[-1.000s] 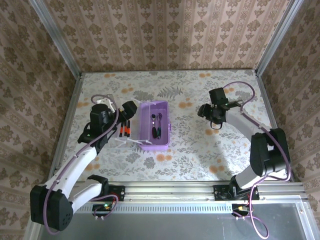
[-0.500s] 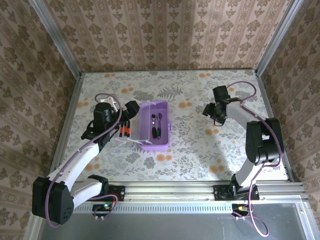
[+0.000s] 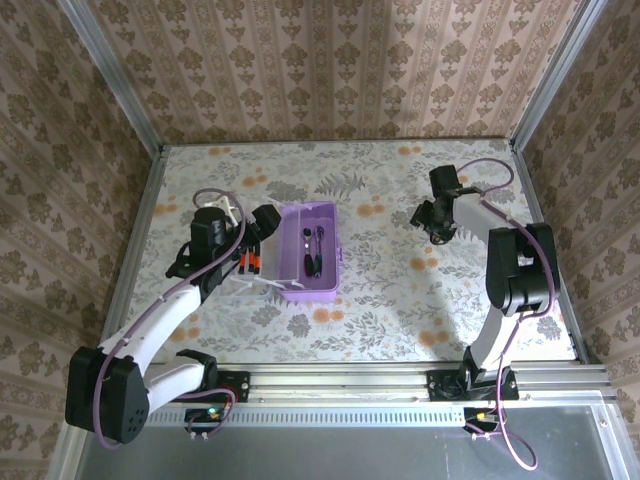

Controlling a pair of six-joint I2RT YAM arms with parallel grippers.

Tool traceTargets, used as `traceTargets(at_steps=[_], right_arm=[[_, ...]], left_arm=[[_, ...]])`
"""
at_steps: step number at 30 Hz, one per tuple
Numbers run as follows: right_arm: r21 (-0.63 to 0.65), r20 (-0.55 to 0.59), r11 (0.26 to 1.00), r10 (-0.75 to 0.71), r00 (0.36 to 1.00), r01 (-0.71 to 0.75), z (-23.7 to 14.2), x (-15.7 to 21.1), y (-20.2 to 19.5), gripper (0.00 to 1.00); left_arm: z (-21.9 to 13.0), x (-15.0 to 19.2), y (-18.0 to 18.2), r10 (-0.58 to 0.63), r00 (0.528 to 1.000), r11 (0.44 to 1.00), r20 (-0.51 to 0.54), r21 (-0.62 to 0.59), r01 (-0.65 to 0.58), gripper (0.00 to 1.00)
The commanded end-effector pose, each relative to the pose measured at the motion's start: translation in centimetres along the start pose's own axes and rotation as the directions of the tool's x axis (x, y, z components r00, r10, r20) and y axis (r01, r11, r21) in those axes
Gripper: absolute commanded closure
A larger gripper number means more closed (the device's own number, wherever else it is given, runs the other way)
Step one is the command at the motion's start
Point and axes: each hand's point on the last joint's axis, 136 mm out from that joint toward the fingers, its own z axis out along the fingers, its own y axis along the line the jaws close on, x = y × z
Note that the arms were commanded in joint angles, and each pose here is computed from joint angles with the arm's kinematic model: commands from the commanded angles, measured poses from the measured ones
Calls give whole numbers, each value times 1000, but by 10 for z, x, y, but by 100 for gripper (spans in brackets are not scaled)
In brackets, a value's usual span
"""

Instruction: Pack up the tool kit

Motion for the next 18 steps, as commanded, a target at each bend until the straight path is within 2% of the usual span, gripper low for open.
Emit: traceTargets(at_steps=[1, 8, 18], right_arm=[[94, -11, 995, 39, 999, -38, 5, -8, -28, 41], [121, -44, 993, 19, 999, -14, 16, -14, -40, 50], [166, -79, 986, 40, 996, -27, 33, -18, -48, 55]], left_arm=[[-2, 3, -7, -9, 1000, 999, -9, 32, 9, 0], [-5, 3, -9, -1, 1000, 999, -9, 38, 1, 0], [-7, 3, -11, 1, 1000, 999, -12, 48, -1, 0]])
